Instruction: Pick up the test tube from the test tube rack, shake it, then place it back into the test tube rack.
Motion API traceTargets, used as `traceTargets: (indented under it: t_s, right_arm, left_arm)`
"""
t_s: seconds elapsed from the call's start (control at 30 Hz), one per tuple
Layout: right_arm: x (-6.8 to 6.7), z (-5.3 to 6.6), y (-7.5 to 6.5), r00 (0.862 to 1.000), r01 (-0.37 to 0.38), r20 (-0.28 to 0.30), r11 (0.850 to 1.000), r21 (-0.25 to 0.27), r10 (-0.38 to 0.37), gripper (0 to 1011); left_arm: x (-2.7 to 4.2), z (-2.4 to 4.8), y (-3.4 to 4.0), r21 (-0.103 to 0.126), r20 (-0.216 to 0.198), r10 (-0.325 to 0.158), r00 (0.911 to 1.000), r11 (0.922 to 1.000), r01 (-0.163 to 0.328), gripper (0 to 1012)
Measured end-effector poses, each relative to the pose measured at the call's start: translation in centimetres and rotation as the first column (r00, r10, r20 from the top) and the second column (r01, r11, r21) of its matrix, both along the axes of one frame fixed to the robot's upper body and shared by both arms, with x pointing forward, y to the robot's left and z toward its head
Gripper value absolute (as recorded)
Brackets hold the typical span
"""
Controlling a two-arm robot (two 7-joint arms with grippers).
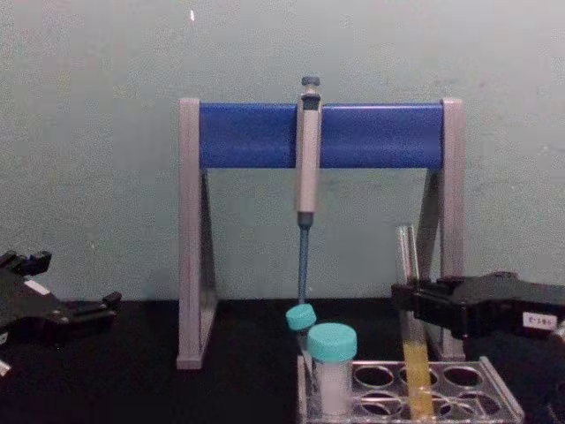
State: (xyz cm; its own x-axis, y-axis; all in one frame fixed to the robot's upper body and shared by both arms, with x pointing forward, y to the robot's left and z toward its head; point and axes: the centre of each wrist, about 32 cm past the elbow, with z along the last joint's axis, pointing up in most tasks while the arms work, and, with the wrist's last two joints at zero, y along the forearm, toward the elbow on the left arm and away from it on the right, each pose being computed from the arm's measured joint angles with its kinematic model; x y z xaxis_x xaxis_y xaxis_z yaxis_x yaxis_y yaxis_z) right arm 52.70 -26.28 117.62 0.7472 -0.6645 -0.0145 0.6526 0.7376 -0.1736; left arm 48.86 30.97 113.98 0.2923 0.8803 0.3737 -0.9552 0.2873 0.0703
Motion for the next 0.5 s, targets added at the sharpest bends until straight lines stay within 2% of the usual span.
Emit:
traceTargets:
  t_s: [0.27, 0.5]
  right_arm:
    - [-0.02, -0.03, 0.0, 1.0, 0.0, 0.0, 1.0, 0.001, 0.0, 229]
    - [-0.42, -0.28, -0.09, 1.0, 0.001, 0.03, 1.0, 0.028, -0.001, 229]
  left_arm:
    - [0.0, 0.0, 0.0, 0.0, 0.0, 0.0, 1.0, 1.0, 0.0, 1010]
    - [0.0, 0.0, 0.0, 0.0, 0.0, 0.0, 1.0, 1.0, 0.0, 1009]
